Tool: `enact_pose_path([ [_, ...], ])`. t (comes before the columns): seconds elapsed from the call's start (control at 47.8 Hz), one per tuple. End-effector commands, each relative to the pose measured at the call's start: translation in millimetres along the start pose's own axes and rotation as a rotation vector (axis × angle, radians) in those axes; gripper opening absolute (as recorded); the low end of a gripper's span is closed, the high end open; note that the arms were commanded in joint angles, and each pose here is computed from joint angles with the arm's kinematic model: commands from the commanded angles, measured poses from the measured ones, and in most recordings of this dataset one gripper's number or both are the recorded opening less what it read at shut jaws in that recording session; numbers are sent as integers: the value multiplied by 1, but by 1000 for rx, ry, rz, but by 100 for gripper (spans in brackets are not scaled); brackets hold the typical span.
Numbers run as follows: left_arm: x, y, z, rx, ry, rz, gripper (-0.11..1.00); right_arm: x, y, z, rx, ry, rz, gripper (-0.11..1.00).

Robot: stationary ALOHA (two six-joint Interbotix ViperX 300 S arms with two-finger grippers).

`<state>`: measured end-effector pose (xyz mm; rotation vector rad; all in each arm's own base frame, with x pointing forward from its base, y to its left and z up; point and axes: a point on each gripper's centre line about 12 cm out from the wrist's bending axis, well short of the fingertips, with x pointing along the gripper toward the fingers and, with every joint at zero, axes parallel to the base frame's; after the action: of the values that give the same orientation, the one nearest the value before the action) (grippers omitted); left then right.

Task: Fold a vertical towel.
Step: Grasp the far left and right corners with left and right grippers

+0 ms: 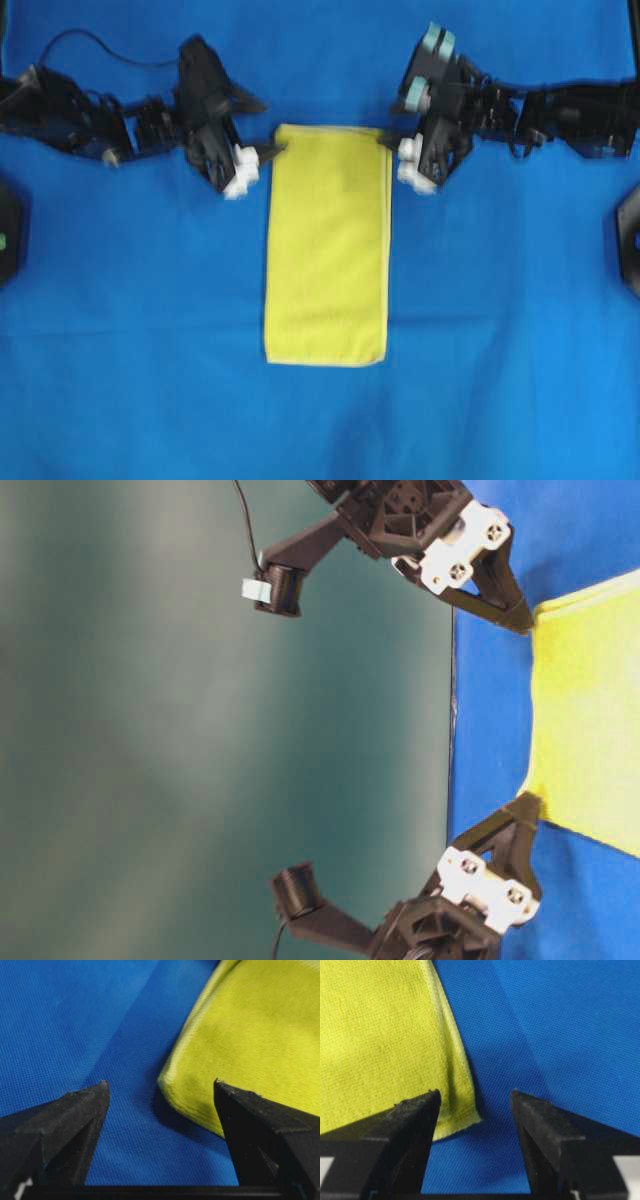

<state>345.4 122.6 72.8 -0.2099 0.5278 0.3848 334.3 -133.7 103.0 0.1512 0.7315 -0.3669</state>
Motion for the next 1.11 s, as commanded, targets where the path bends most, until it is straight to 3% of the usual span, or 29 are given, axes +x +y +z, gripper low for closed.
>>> enact_pose_path([
  [0.0, 6, -1, 9, 2, -30, -4, 80, 2, 1, 11, -4, -34, 2, 61],
  [0.209, 16, 3, 3, -3, -12, 7, 78, 8, 2, 4, -3, -5, 3, 60],
  [0.314, 19, 3, 2, -3, -2, 8, 71, 11, 6, 1, -10, 12, 11, 58],
  [0.418, 21, 3, 0, -1, 8, 7, 48, 13, 12, -4, -25, 32, 23, 46],
  [0.564, 24, -3, -5, 9, 25, -5, 12, 13, 13, -9, -32, 51, 26, 9],
  [0.606, 24, -4, -6, 15, 36, -7, 5, 13, 13, -8, -33, 52, 26, 4],
  [0.857, 22, -6, -6, 13, 49, -10, 4, 13, 12, -4, -30, 42, 23, 4],
  [1.087, 14, -8, 16, 29, -1, -16, 4, 5, 0, 7, -18, 6, 0, 4],
])
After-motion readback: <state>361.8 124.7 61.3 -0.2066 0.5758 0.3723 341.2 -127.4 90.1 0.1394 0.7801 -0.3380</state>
